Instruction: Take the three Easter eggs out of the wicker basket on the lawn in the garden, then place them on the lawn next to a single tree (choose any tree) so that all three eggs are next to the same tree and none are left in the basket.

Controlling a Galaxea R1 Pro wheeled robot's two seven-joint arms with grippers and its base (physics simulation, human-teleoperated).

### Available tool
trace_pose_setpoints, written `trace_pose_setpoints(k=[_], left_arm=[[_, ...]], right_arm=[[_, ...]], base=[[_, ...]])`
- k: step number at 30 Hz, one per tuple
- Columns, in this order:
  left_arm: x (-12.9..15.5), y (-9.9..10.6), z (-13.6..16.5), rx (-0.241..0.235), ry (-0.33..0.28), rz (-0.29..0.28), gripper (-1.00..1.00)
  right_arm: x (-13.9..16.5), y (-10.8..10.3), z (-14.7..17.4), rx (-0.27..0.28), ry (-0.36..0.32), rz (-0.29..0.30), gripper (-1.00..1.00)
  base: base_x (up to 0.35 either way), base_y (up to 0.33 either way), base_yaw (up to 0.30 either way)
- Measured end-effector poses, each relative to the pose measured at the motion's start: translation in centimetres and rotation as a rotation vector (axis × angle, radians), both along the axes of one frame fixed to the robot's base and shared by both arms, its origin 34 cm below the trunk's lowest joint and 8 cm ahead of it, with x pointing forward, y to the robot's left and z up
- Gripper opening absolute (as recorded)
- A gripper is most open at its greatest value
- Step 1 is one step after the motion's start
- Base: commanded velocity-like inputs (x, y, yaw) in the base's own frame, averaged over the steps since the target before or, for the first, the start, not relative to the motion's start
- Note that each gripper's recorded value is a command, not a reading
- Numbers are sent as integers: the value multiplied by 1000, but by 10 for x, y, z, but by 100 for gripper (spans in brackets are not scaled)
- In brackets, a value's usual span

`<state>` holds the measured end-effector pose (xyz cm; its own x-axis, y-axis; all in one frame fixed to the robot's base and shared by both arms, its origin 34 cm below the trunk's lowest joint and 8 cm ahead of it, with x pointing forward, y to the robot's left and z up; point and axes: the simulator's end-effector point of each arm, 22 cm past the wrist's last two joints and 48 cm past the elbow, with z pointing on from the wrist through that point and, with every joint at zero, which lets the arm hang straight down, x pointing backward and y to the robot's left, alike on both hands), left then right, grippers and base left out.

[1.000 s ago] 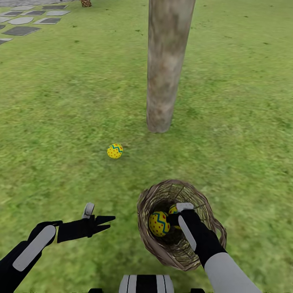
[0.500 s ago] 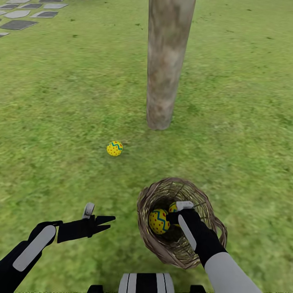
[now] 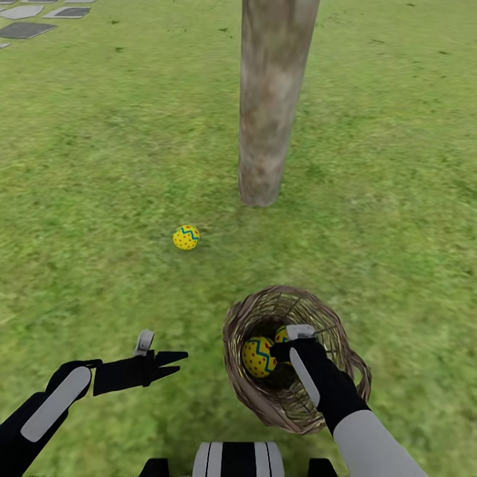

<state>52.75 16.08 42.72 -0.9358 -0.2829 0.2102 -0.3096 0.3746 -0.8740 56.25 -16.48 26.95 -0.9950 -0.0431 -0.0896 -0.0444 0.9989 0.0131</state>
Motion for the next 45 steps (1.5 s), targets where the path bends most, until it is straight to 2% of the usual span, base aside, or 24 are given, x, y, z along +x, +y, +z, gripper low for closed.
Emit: trace_pose_setpoints(k=[6, 12, 45], left_arm=[[-1, 0, -2, 0, 4, 0, 100], [-1, 0, -1, -1, 4, 0, 100], [-14, -11, -22, -19, 49, -2, 100]], right_arm=[[16, 1, 4, 6, -60, -12, 100], [20, 4, 5, 11, -74, -16, 100], [5, -1, -19, -1, -44, -14, 100]], base=[[0, 0, 0], [0, 0, 0], [0, 0, 0]])
